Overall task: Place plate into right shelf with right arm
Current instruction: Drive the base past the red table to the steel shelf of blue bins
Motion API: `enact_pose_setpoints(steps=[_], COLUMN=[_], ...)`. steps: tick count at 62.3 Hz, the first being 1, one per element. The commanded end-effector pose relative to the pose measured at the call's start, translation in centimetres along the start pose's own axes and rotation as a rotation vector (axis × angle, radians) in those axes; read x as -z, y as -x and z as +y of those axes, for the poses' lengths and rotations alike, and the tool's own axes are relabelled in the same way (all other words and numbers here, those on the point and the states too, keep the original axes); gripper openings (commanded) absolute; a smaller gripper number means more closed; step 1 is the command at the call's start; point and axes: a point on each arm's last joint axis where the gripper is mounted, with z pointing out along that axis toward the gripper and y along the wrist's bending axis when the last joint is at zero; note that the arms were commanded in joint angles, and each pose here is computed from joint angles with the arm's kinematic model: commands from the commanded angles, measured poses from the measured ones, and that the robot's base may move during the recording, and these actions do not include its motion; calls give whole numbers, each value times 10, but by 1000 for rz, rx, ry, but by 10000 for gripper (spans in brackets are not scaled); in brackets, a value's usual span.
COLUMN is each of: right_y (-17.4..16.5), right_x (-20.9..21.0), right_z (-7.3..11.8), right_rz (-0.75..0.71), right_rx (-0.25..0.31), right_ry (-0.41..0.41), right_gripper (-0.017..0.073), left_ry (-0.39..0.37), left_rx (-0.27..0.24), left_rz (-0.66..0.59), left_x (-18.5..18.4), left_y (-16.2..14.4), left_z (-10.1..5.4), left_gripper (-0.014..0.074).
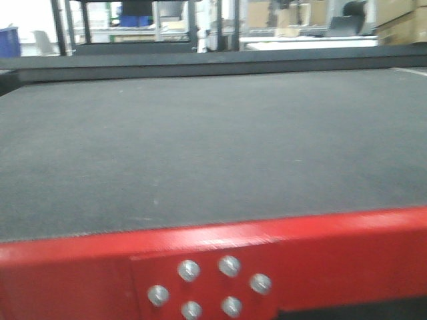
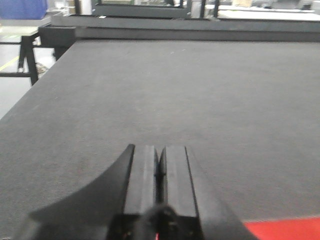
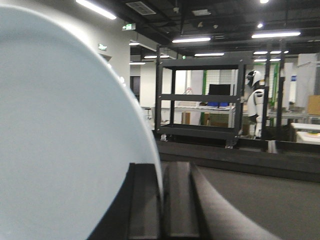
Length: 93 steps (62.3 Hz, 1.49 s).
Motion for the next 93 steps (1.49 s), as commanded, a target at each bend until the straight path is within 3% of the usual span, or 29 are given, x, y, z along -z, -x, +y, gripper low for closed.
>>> enact_pose_setpoints(steps=[1,93], right_y=[16,16], right_x=[1,2], right_z=[2,2], right_rz=[-112,-116], right_rx=[18,18], right_ry=[15,14], right_gripper=[55,55], left_ry=[5,4], left_rx=[9,9], left_rz=[-84,-84], left_x=[0,0], left_y=[5,5], left_z=[0,0], left_gripper=[-47,-47])
